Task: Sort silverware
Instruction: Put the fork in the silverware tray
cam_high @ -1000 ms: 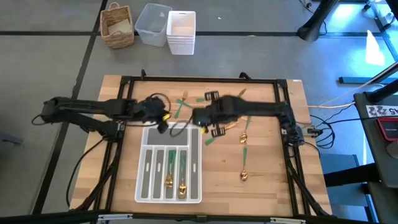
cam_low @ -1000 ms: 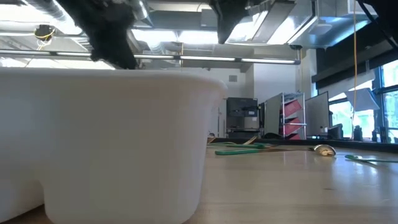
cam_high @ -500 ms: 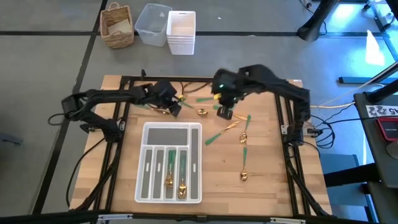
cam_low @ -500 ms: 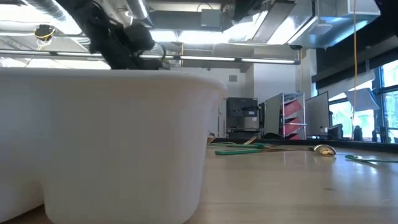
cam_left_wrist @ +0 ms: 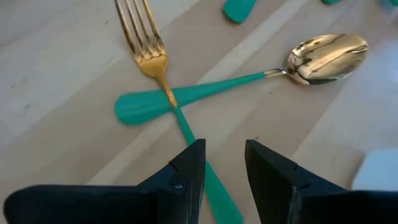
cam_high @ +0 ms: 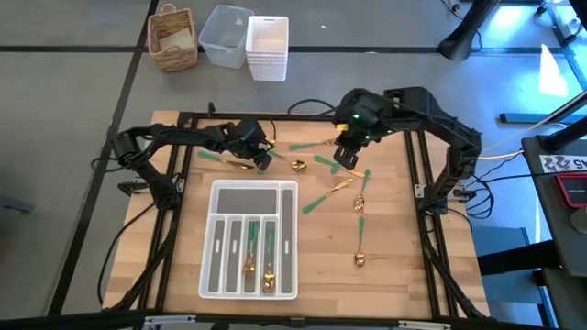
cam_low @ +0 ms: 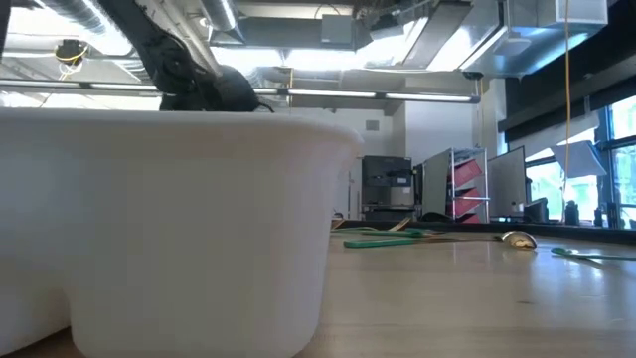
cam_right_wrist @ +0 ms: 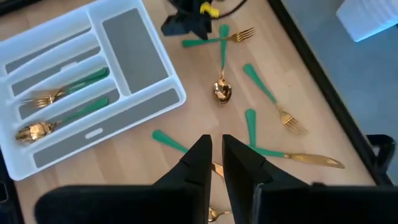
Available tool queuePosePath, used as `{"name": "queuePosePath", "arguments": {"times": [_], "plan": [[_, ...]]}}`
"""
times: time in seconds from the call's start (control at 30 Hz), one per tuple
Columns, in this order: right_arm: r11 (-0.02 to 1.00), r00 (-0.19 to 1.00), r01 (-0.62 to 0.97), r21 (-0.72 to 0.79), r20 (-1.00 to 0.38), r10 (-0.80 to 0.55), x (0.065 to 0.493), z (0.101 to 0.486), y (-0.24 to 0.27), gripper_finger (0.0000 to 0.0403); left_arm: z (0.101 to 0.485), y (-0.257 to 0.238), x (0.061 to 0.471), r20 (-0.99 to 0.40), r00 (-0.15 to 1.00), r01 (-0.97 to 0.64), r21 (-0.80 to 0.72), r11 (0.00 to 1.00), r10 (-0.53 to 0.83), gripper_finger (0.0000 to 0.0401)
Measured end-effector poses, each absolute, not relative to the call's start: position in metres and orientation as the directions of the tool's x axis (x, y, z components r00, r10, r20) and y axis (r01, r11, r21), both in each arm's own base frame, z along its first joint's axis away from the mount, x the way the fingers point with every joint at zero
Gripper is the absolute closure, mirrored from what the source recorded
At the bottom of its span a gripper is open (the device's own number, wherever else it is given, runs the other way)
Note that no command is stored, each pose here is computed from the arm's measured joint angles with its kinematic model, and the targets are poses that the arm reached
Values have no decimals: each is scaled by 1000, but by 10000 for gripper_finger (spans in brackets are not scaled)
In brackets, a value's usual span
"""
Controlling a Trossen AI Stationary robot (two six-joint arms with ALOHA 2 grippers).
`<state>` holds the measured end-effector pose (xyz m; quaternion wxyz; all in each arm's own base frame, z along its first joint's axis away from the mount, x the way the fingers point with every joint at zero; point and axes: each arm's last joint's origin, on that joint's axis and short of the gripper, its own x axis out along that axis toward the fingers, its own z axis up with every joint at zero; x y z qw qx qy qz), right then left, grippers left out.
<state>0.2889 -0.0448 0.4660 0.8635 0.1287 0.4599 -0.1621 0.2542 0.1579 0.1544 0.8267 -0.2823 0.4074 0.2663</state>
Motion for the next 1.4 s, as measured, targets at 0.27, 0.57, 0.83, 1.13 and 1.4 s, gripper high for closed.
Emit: {"name": "queuePosePath", "arguments": {"times": [0.27,0.57,0.83,1.13,1.4], "plan": [[910,576,404,96,-799,-172,265,483,-41,363,156,174,279,-848,487,-679,-217,702,209,294],[903,603,413,115,-778,-177,252,491,-39,363,161,180,283,-919,336,-718,-109,687,206,294],[907,602,407,109,-779,-177,253,491,-39,363,145,182,286,-935,297,-742,-98,664,194,294],[909,602,404,107,-779,-176,253,491,-39,363,131,185,290,-937,281,-772,-93,629,206,294],[909,602,403,107,-779,-175,253,491,-39,363,131,186,289,-936,224,-760,7,650,271,296]]}}
